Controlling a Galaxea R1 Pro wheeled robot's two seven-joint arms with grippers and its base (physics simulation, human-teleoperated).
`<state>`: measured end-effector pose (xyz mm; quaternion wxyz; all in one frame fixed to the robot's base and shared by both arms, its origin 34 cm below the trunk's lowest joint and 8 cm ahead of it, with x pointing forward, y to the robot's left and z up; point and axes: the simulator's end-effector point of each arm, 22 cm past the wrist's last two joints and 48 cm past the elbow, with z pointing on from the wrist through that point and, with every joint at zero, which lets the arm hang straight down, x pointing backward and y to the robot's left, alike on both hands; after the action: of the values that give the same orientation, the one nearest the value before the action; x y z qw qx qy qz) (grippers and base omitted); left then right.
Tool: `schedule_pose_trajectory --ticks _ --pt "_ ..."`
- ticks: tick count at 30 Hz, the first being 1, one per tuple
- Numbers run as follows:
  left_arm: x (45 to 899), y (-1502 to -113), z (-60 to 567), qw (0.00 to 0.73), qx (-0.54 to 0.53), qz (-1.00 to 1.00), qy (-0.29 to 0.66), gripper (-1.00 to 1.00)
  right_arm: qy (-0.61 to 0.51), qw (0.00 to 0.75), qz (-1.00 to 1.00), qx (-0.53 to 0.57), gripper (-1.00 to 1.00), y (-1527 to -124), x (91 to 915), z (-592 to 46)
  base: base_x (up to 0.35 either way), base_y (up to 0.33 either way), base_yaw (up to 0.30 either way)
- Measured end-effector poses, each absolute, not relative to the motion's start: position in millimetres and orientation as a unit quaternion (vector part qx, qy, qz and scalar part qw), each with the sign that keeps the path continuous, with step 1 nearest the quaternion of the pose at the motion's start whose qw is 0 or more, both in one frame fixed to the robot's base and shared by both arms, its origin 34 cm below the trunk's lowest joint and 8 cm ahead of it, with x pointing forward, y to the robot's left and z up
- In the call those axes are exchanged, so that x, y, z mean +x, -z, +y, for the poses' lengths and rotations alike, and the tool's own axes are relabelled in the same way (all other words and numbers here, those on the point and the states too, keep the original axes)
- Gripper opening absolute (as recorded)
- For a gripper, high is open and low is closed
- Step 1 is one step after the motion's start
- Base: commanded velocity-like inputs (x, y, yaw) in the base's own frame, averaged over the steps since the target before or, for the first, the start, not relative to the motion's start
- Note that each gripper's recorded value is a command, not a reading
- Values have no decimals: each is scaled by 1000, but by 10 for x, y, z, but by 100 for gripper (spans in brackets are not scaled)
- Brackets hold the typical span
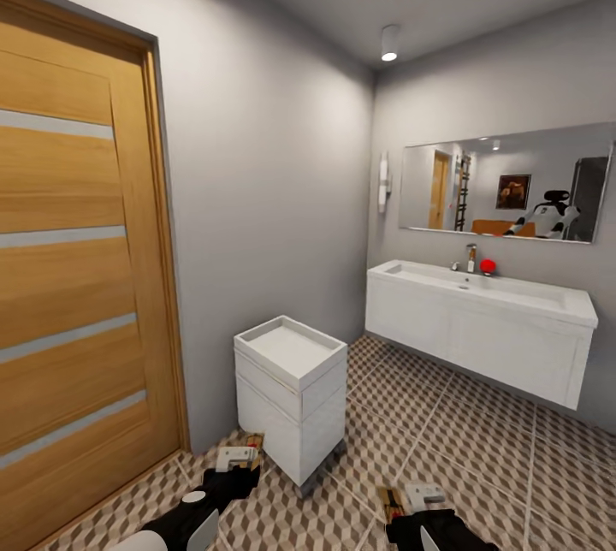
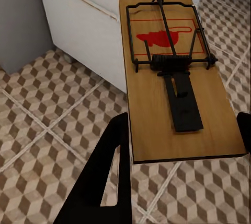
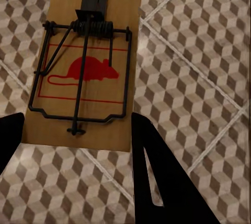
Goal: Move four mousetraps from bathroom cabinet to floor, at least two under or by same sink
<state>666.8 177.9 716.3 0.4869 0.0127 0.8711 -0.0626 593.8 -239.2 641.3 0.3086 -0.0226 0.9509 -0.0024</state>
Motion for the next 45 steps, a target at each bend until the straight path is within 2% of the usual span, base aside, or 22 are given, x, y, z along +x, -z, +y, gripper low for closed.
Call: schedule_pose_trajectory --ticks 16,45 --pt "6646 -7065 1781 479 12 876 63 -100 2 297 955 -22 -100 -6306 5882 -2421 0 0 -157" --pt "6621 -6951 1780 469 11 881 63 -100 1 274 961 -22 -100 -6155 5772 -2396 0 0 36"
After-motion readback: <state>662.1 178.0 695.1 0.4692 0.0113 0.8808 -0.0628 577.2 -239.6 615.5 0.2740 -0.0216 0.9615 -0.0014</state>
